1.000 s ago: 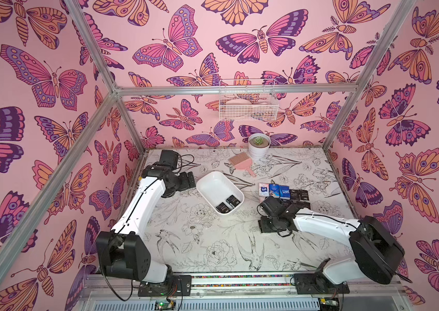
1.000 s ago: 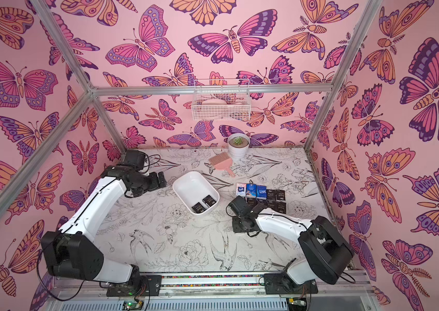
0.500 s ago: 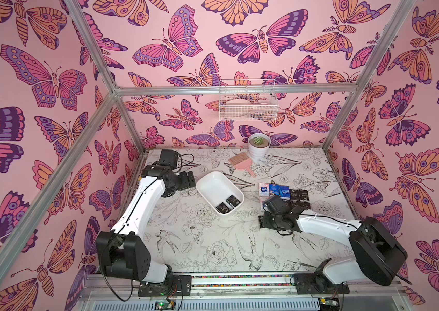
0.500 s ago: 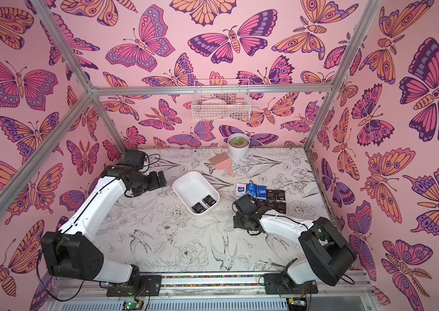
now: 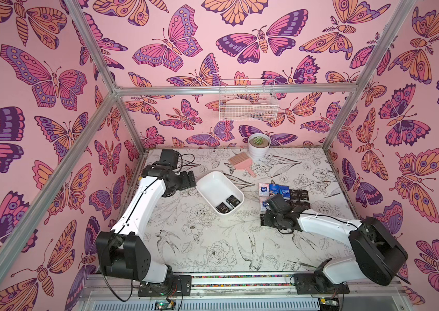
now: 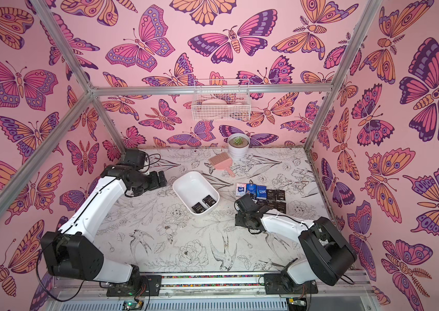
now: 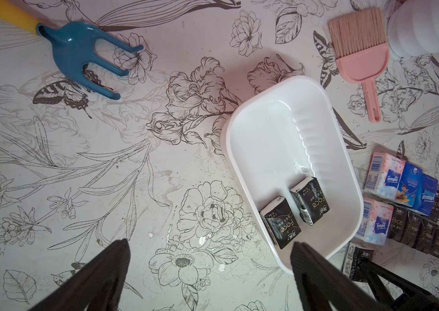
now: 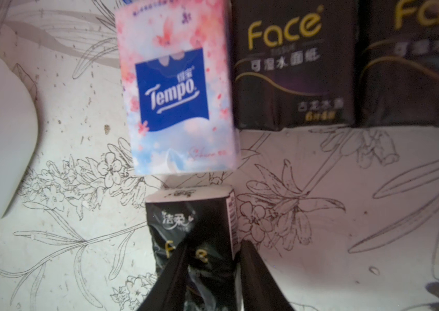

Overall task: Take the pocket tissues out of the storage box
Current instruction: Move the pocket tissues to the center of the board, then pick up the pocket tissues from the storage box.

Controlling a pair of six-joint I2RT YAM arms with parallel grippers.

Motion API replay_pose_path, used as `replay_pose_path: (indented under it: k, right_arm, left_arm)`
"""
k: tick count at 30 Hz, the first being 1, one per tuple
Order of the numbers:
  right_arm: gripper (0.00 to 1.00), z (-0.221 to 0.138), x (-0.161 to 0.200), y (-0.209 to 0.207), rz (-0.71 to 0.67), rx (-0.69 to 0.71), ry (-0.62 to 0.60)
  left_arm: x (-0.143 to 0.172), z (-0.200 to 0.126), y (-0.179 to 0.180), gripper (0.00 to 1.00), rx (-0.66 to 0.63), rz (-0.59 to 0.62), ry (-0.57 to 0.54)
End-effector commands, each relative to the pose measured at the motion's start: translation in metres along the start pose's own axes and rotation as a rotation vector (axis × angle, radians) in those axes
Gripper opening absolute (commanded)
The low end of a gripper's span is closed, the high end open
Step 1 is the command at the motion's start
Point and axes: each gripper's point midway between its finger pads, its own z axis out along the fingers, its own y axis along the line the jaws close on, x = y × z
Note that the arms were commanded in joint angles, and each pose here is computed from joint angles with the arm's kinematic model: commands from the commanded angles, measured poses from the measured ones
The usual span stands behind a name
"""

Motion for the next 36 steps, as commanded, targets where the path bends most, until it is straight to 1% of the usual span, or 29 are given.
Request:
replay_pose_path:
  k: [1, 10, 15, 20, 25, 28, 30, 33, 36]
  right_arm:
    - [0.36, 0.000, 0.001, -0.020, -0.013, 0.092, 0.007]
    - [0.37, -0.003, -0.007, -0.012, -0.040, 0.065, -0.012]
    - [0.38, -0.010, -0.015, -0.003, -0.079, 0.043, -0.026]
    - [0.39, -0.019, -0.022, 0.004, -0.101, 0.025, -0.038]
    - [0.40, -0.038, -0.034, 0.022, -0.140, -0.038, -0.070]
    - [0.43, -0.049, -0.046, 0.053, -0.213, -0.113, -0.086]
    - [0.44, -0.055, -0.056, 0.079, -0.300, -0.146, -0.091]
    - [0.45, -0.061, -0.070, 0.115, -0.441, -0.159, -0.091]
    - [0.46, -0.052, -0.077, 0.146, -0.576, -0.123, -0.061]
  left_arm:
    - [-0.001, -0.003, -0.001, 1.00, 0.003, 0.014, -0.007]
    - [-0.001, -0.005, -0.002, 1.00, 0.007, 0.011, -0.012]
    - [-0.001, -0.004, -0.002, 1.00, 0.007, 0.008, -0.008]
    - [-0.001, -0.004, -0.002, 1.00, 0.006, 0.010, -0.008]
    - [-0.002, -0.002, -0.002, 1.00, 0.003, 0.010, -0.006]
    - [-0.002, 0.003, -0.004, 1.00, 0.000, 0.012, 0.005]
    - [-0.001, 0.006, -0.006, 1.00, -0.004, 0.019, 0.014]
    - [0.002, 0.011, -0.011, 1.00, -0.016, 0.038, 0.024]
    - [0.006, 0.016, -0.013, 1.00, -0.023, 0.047, 0.038]
